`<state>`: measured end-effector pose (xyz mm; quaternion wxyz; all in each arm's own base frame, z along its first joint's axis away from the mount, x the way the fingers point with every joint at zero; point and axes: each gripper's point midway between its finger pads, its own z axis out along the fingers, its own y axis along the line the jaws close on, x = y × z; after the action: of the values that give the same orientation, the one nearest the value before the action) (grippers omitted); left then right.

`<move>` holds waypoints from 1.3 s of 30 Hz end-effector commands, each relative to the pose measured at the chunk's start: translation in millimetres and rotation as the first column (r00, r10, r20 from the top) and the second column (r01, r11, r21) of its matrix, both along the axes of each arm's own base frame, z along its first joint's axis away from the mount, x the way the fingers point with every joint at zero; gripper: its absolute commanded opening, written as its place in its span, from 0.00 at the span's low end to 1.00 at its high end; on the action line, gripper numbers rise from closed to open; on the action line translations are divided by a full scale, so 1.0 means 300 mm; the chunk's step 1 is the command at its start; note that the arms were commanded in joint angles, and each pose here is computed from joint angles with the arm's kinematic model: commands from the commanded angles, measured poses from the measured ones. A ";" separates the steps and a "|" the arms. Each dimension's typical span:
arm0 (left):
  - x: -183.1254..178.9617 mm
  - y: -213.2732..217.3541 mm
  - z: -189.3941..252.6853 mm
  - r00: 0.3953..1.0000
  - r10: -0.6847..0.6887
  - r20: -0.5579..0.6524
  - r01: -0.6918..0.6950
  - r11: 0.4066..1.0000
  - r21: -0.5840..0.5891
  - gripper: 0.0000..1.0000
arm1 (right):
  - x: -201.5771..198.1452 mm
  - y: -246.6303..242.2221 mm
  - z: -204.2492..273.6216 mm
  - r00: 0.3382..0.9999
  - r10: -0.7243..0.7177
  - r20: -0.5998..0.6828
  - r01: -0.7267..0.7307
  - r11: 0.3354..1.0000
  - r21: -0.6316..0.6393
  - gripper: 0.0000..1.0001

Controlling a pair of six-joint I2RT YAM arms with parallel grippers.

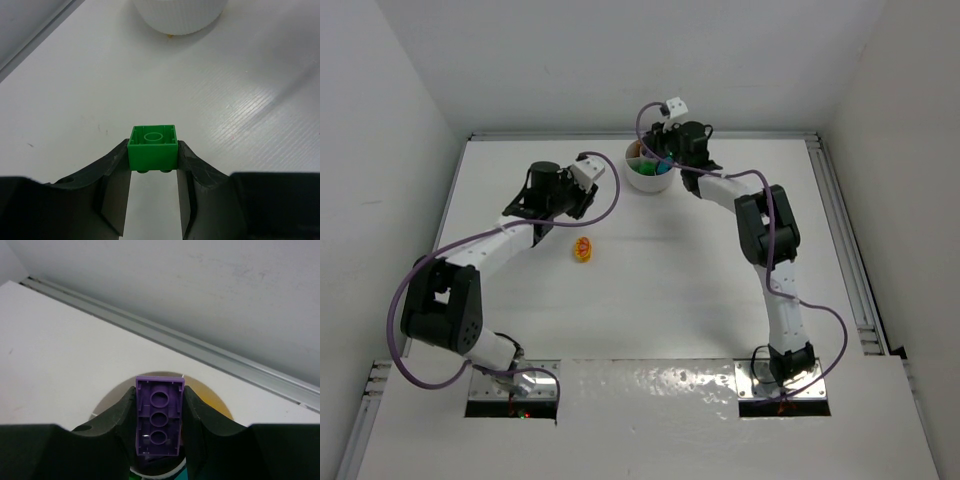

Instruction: Sort the legos into containers by color

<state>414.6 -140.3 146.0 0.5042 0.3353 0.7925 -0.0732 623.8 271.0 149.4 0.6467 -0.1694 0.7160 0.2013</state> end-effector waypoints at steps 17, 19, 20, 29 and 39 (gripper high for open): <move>0.045 0.036 0.026 0.998 0.041 0.044 -0.041 0.999 0.000 0.00 | -0.062 0.040 0.048 0.996 0.046 0.074 -0.043 0.998 -0.038 0.15; 0.042 0.034 0.024 0.998 0.039 0.040 -0.039 0.999 -0.001 0.00 | -0.067 0.035 0.044 0.996 0.043 0.076 -0.040 0.998 -0.041 0.20; 0.041 0.034 0.026 0.998 0.037 0.042 -0.037 0.999 -0.001 0.00 | -0.069 0.035 0.048 0.996 0.043 0.078 -0.040 0.998 -0.041 0.20; 0.043 0.035 0.029 0.998 0.037 0.044 -0.037 0.999 0.000 0.00 | -0.062 0.040 0.039 0.997 0.048 0.066 -0.045 0.998 -0.045 0.43; 0.047 0.035 0.036 0.998 0.037 0.051 -0.037 0.999 0.003 0.00 | -0.059 0.044 0.070 0.996 0.050 0.078 -0.047 0.998 -0.038 0.52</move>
<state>418.4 -132.5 140.8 0.5003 0.3287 0.7986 -0.0618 606.5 275.7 121.3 0.6336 -0.1994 0.7241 0.1856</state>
